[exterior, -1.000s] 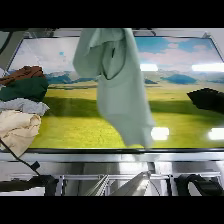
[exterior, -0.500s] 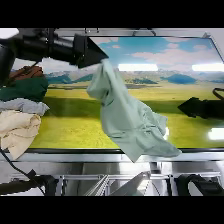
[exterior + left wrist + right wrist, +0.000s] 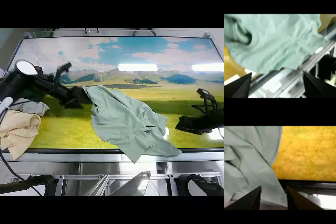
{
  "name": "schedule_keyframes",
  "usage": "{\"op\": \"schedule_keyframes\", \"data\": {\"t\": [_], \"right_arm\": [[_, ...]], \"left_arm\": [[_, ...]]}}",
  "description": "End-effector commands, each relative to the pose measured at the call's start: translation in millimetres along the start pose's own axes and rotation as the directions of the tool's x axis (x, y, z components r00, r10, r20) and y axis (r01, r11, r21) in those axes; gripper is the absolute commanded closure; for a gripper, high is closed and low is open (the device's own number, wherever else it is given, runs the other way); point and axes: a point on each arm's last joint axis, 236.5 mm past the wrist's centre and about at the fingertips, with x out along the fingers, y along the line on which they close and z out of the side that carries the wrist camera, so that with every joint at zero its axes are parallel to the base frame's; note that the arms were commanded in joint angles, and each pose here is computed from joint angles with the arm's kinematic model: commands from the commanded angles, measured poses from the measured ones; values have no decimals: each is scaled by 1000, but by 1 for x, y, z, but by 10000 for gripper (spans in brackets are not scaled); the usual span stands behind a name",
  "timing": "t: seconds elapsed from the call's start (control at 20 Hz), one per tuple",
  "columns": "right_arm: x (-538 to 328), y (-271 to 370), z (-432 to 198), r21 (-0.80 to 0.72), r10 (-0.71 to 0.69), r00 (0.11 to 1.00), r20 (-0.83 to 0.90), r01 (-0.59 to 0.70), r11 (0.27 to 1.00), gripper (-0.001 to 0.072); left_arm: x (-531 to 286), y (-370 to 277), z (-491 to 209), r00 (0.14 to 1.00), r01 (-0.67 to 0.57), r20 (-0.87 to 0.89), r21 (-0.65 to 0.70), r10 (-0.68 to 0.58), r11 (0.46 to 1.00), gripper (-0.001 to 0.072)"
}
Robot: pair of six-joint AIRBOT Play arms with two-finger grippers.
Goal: Fold the shirts.
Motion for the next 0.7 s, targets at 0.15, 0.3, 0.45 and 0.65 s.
{"op": "schedule_keyframes", "data": {"t": [0.15, 0.3, 0.45, 0.65], "right_arm": [[38, -32, -36, 149, 110, 953, -283, -69, 986, 301], [56, -21, -46, 176, 195, 917, -347, -140, 974, 210], [65, -4, -50, 165, 265, 896, -358, -218, 962, 211], [81, -1, -56, 132, 247, 891, -381, -212, 968, 211]], "left_arm": [[83, 36, -74, 976, -40, -215, -98, 18, 994, 0], [109, 44, -83, 964, -53, -264, -114, 21, 992, -1], [128, 46, -71, 967, -73, -250, -88, 49, 993, 0], [152, 35, -55, 963, -82, -260, -19, 75, 996, 17]]}}
